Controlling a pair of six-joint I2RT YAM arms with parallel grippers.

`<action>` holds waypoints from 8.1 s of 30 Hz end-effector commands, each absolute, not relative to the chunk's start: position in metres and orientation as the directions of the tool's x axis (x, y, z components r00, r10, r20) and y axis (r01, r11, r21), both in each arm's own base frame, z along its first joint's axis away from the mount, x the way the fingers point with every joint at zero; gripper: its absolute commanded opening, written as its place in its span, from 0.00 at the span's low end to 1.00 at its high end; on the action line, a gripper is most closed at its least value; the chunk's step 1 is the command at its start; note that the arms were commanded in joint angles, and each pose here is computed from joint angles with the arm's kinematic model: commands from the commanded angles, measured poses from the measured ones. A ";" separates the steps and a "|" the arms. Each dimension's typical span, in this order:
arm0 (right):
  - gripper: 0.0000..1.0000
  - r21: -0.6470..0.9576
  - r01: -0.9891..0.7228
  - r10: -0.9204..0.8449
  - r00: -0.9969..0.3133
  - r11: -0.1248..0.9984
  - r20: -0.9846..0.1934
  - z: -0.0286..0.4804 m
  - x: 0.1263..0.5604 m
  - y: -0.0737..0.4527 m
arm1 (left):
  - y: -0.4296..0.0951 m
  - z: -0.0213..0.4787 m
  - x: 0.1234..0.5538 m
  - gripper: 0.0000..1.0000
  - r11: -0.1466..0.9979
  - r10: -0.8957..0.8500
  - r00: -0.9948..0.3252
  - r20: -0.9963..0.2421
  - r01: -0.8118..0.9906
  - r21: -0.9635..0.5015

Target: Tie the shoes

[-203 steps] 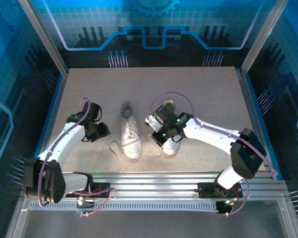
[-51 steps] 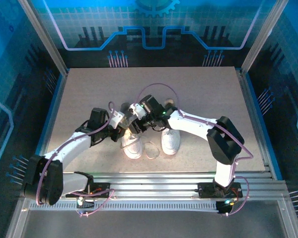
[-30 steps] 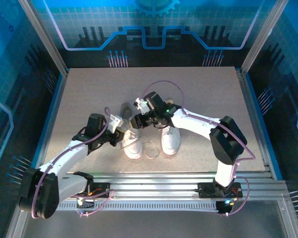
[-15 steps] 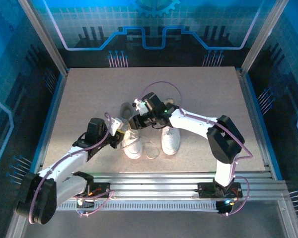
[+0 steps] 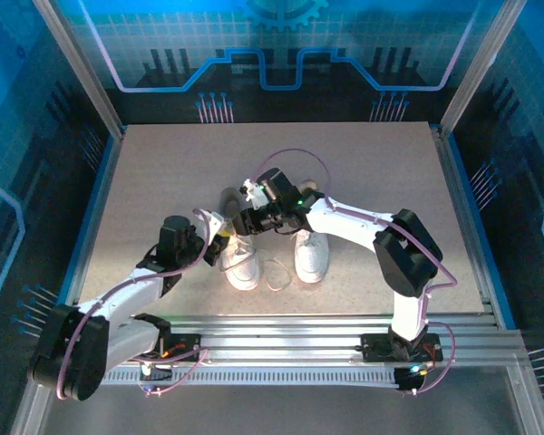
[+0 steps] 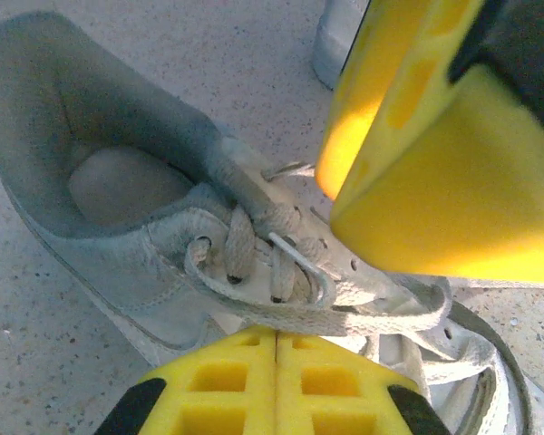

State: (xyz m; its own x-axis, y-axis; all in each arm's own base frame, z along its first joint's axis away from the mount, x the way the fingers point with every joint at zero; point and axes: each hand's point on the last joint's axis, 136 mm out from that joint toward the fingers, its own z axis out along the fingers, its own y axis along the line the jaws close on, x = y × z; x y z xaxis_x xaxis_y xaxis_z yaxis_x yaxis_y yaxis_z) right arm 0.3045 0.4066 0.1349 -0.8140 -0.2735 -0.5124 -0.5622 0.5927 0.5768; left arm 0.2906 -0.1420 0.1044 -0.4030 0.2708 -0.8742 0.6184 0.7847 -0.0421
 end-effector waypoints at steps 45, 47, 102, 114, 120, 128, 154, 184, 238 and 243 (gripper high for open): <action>0.10 0.681 -0.468 -0.182 -0.874 0.563 -0.451 0.139 0.309 0.432 | -0.151 0.115 0.284 0.00 0.756 0.311 -0.319 -0.895 0.654 0.029; 0.04 0.671 -0.490 -0.185 -0.860 0.556 -0.475 0.145 0.310 0.432 | -0.151 0.115 0.284 0.00 0.756 0.314 -0.318 -0.895 0.654 0.033; 0.60 0.197 -0.838 -0.587 -0.506 0.510 -0.631 0.108 0.281 0.308 | -0.086 0.269 0.316 0.00 0.874 -0.128 -0.343 -0.931 0.405 -0.269; 0.63 0.234 -0.853 -0.692 -0.516 0.466 -0.504 0.053 0.291 0.330 | -0.065 0.287 0.318 0.00 0.888 -0.200 -0.377 -0.905 0.320 -0.329; 0.44 0.203 -0.846 -0.723 -0.528 0.493 -0.446 0.032 0.290 0.321 | -0.064 0.308 0.313 0.00 0.878 -0.226 -0.358 -0.906 0.328 -0.349; 0.10 0.209 -0.854 -0.735 -0.518 0.477 -0.438 0.031 0.276 0.318 | -0.068 0.318 0.295 0.00 0.860 -0.250 -0.370 -0.895 0.340 -0.381; 0.27 0.076 -0.854 -0.582 -0.413 0.515 -0.700 0.166 0.297 0.373 | -0.110 0.220 0.235 0.00 0.602 -0.418 -0.742 -0.524 0.206 -0.772; 0.12 -0.099 -0.924 -0.741 -0.228 0.369 -0.631 0.124 0.298 0.425 | -0.117 0.217 0.251 0.00 0.686 -0.030 -0.572 -0.820 0.585 -0.433; 0.00 0.407 -0.858 -0.446 -0.511 0.313 -0.734 0.191 0.299 0.416 | -0.153 0.119 0.327 0.00 0.648 -0.244 -0.713 -0.658 0.385 -0.657; 0.10 0.466 -0.847 -0.458 -0.532 0.258 -0.713 0.187 0.289 0.421 | -0.153 0.116 0.334 0.00 0.644 -0.263 -0.726 -0.635 0.358 -0.676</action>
